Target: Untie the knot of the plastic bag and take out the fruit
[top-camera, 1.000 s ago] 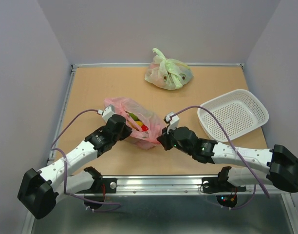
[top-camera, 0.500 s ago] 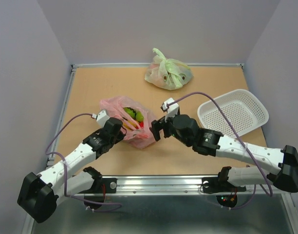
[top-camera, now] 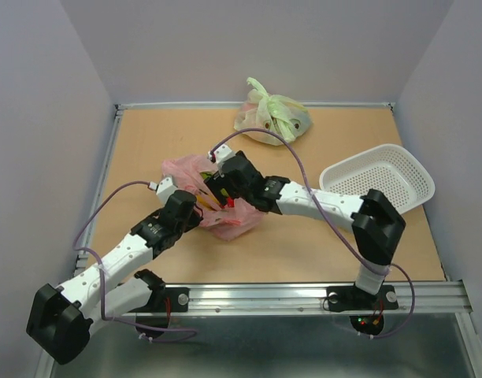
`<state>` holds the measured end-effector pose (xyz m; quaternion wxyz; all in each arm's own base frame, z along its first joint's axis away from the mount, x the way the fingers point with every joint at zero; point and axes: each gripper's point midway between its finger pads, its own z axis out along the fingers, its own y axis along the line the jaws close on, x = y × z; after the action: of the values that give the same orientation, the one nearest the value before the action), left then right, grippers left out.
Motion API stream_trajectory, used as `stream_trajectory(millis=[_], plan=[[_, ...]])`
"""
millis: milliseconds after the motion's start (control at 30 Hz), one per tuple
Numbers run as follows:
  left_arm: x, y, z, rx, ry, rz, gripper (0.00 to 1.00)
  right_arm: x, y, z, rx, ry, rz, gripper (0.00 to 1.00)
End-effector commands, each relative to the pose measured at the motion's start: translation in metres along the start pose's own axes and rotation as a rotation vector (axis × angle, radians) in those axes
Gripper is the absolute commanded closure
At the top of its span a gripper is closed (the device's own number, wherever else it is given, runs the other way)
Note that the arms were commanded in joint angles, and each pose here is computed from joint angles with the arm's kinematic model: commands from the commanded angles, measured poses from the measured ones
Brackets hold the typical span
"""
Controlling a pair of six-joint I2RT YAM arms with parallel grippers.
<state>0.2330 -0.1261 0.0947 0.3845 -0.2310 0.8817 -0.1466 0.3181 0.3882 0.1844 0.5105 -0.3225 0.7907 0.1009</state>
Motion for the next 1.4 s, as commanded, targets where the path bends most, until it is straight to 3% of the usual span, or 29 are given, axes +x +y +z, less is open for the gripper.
stream_trajectory(millis=[0,33,100,133,233,267,400,567,700,800,1000,1100,1233,1300,1367], plan=[[-0.003,0.004,-0.002,-0.004,-0.019,0.027,1.00,0.001,-0.023,0.035,0.011,0.035,0.040,0.05],[-0.004,0.004,-0.003,-0.005,-0.021,0.027,1.00,0.008,-0.032,0.043,0.036,0.053,0.049,0.08],[-0.010,0.005,-0.007,-0.014,-0.040,0.028,1.00,0.027,-0.074,0.058,0.141,0.095,0.116,0.21],[-0.013,0.006,-0.008,-0.019,-0.047,0.030,1.00,0.031,-0.091,0.061,0.173,0.102,0.150,0.35],[-0.023,0.007,-0.012,-0.032,-0.080,0.032,1.00,0.033,-0.163,0.054,0.297,0.082,0.318,0.51],[-0.026,0.009,-0.012,-0.039,-0.088,0.034,1.00,0.035,-0.195,0.047,0.354,0.072,0.371,0.51],[-0.037,0.014,-0.012,-0.068,-0.106,0.031,1.00,0.029,-0.238,0.028,0.414,0.021,0.506,0.51],[-0.051,0.005,-0.008,-0.052,-0.115,0.041,1.00,0.015,-0.204,0.022,0.203,0.010,0.478,0.38],[-0.048,-0.014,-0.003,0.011,-0.071,0.088,1.00,-0.010,-0.165,-0.011,0.107,-0.049,0.396,0.27],[-0.051,-0.029,-0.003,0.062,-0.063,0.092,1.00,-0.033,-0.141,-0.040,0.052,-0.112,0.355,0.22],[-0.050,-0.043,-0.005,0.113,-0.053,0.091,0.96,-0.058,-0.083,-0.076,-0.092,-0.177,0.280,0.22],[-0.047,-0.045,-0.004,0.121,-0.049,0.088,0.95,-0.041,-0.067,-0.067,-0.115,-0.130,0.267,0.23],[-0.040,-0.043,-0.002,0.122,-0.038,0.084,0.94,0.018,-0.050,-0.040,-0.115,0.009,0.264,0.23],[-0.037,-0.042,-0.001,0.120,-0.034,0.079,0.94,0.058,-0.042,-0.032,-0.118,0.094,0.285,0.28],[-0.036,-0.039,-0.001,0.114,-0.033,0.079,0.94,0.081,-0.035,-0.033,-0.131,0.142,0.310,0.41]])
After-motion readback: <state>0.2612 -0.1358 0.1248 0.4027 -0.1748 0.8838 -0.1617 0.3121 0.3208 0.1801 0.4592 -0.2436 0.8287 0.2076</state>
